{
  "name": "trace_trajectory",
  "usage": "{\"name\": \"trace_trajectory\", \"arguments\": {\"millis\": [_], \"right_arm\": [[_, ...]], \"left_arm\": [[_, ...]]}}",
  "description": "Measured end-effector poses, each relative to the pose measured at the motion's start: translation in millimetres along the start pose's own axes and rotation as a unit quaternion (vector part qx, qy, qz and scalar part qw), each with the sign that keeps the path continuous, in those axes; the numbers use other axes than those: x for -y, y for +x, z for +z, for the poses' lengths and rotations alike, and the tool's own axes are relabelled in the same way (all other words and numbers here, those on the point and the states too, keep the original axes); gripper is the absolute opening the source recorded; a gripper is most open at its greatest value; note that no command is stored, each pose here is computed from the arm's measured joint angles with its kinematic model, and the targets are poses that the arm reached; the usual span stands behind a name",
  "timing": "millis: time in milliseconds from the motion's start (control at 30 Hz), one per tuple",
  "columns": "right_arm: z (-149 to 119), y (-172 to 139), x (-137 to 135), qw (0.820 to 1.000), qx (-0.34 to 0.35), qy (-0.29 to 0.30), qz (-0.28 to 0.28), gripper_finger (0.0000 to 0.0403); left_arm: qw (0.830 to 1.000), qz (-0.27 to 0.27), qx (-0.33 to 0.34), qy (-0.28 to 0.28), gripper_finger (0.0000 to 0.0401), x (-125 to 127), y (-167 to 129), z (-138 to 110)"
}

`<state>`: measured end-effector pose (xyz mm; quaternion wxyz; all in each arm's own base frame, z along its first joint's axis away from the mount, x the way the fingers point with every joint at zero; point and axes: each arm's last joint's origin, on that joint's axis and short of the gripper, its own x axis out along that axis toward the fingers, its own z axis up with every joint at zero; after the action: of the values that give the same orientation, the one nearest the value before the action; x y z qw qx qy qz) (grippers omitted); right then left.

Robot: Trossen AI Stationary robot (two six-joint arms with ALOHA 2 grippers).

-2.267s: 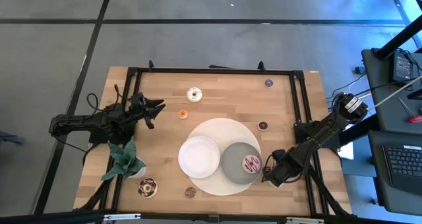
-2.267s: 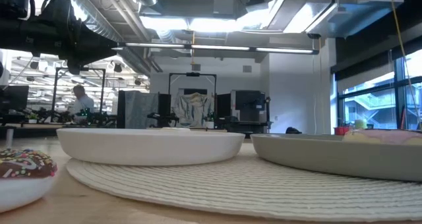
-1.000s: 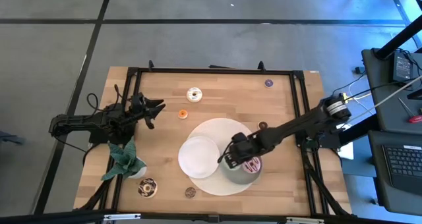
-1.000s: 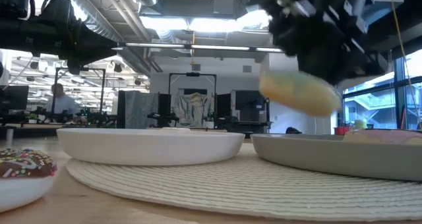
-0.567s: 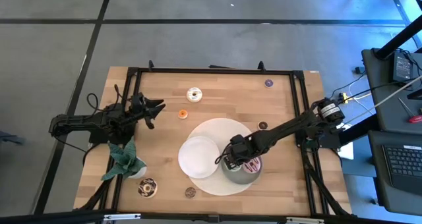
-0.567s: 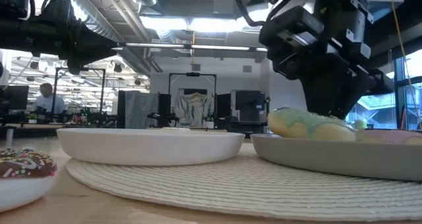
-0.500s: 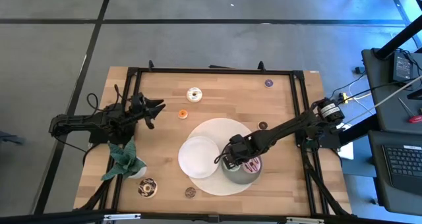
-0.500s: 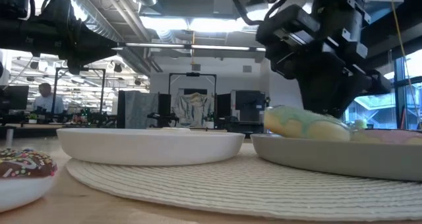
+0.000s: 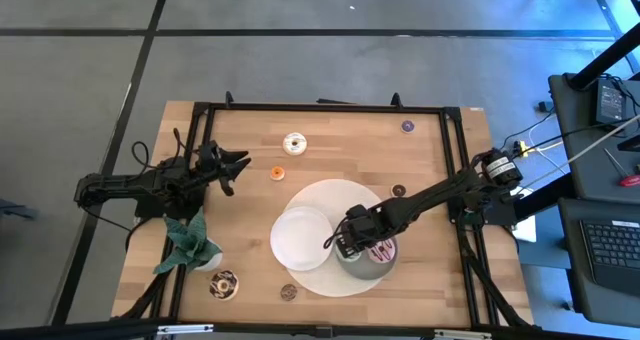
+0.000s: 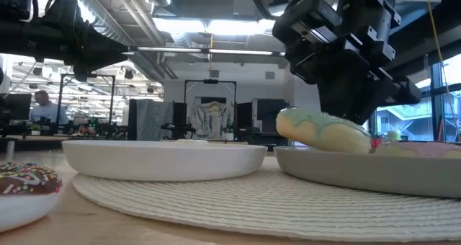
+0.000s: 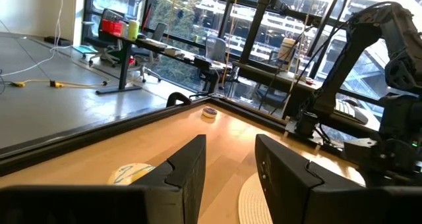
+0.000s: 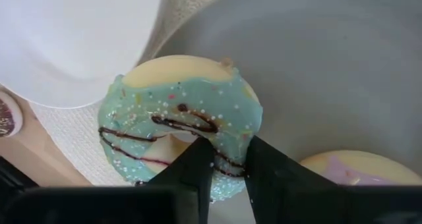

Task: Pick & Place donuts
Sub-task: Put the large green donut on the gray plate, then put the small yellow donut on the white plate

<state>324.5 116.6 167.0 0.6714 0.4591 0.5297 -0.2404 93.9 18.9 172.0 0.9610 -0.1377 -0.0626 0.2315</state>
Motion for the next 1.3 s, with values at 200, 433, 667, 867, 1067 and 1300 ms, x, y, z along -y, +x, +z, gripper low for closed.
{"name": "trace_trajectory", "arguments": {"millis": [200, 433, 667, 867, 1067, 1300], "right_arm": [[0, 0, 1, 1.000, -0.001, 0.000, -0.006, 0.0124], [0, 0, 2, 1.000, -0.002, 0.002, -0.008, 0.0161], [0, -6, -1, 1.000, -0.008, 0.004, -0.023, 0.0168], [0, -26, -8, 0.997, -0.016, 0.003, -0.070, 0.0169], [-2, -54, -13, 0.990, -0.026, -0.027, -0.135, 0.0169], [-15, -97, -22, 0.955, 0.118, -0.229, -0.143, 0.0168]], "left_arm": [[1.000, 0.000, 0.000, 0.000, 0.0127, 0, 0, 0], [1.000, 0.000, 0.000, 0.000, 0.0127, 0, 0, 0], [1.000, 0.000, 0.000, 0.000, 0.0127, 0, 0, 0], [1.000, 0.000, 0.000, 0.000, 0.0127, 0, 0, 0], [1.000, 0.000, 0.000, -0.001, 0.0127, 0, 0, 0], [0.995, -0.080, 0.055, -0.018, 0.0127, 7, -1, 13]]}}
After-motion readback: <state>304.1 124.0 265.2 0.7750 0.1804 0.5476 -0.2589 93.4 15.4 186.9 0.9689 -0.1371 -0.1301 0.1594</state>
